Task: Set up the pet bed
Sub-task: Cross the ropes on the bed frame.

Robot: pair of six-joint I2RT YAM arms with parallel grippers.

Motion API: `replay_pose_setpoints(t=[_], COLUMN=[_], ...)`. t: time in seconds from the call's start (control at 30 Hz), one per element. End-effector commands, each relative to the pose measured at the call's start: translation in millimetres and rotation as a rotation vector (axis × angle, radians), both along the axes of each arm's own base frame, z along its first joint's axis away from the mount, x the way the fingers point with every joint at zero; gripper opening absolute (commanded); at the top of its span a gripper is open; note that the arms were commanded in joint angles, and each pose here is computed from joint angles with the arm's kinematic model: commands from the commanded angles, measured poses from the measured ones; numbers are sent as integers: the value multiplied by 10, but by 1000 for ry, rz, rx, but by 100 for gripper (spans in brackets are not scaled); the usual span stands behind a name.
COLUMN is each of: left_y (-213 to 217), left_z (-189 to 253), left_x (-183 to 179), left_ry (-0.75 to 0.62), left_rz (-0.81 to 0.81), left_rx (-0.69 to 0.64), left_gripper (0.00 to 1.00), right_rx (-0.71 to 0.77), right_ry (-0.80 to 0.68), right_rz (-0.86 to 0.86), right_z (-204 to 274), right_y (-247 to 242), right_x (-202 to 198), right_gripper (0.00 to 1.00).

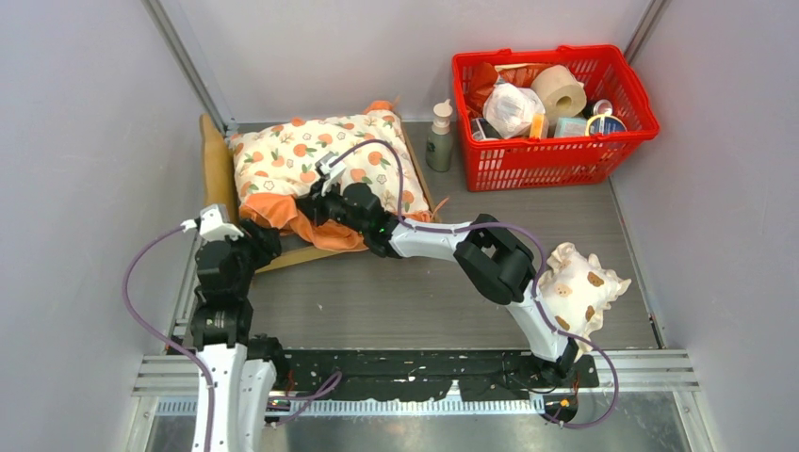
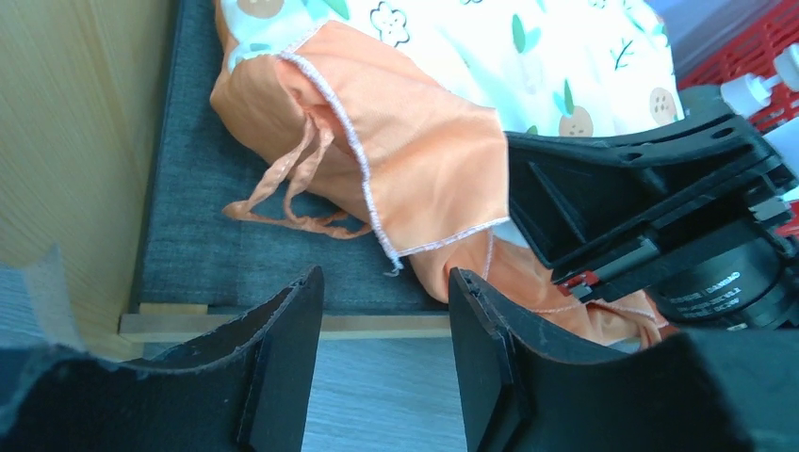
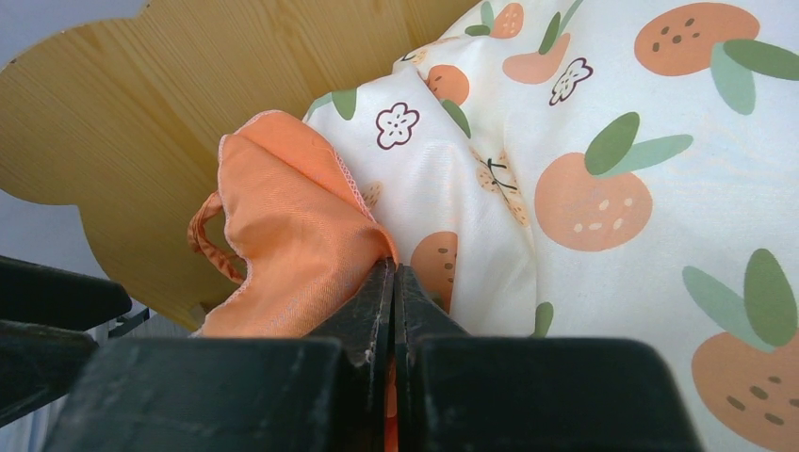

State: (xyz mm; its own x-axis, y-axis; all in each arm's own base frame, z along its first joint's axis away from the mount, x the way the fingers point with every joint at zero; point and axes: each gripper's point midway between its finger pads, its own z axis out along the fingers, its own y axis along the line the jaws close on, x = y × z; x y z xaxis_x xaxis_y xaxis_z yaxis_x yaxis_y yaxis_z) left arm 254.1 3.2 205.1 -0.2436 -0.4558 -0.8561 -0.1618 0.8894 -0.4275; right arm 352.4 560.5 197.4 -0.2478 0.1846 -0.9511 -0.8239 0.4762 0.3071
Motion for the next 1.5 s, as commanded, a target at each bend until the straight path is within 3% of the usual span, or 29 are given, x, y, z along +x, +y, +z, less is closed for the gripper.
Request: replay_pose_setpoints(t=[0.0, 0.3, 0.47, 0.8, 0.97, 1.17, 1.3, 1.47], left_y=[162, 295, 251, 57, 95, 116, 89, 115], left_z=[87, -150, -94, -35, -68, -147, -136, -85], left_x=[18, 251, 300, 368, 420, 487, 525, 488], left_ry=[-33, -24, -104, -118, -107, -103, -124, -116], left_rz=[173, 278, 243, 161, 188, 205, 190, 200], left_rx=[40, 54, 64, -16, -22, -27, -33, -20], left_gripper=[55, 59, 63, 53, 61, 62, 49, 23], right_rx=[106, 122, 125, 125, 126, 130, 133, 137], right_ry=[-85, -77, -80, -84, -85, -88, -87, -88], right_rz=[-55, -56, -56, -58, -59, -64, -66, -68], right_z=[708, 720, 727, 733, 724, 740, 747, 751], right_y=[-180, -212, -241, -257, -258, -291, -305, -315], right_x=[109, 117, 102, 103, 104, 111, 112, 111], right_gripper=[5, 5, 5, 5, 5, 5, 5, 5])
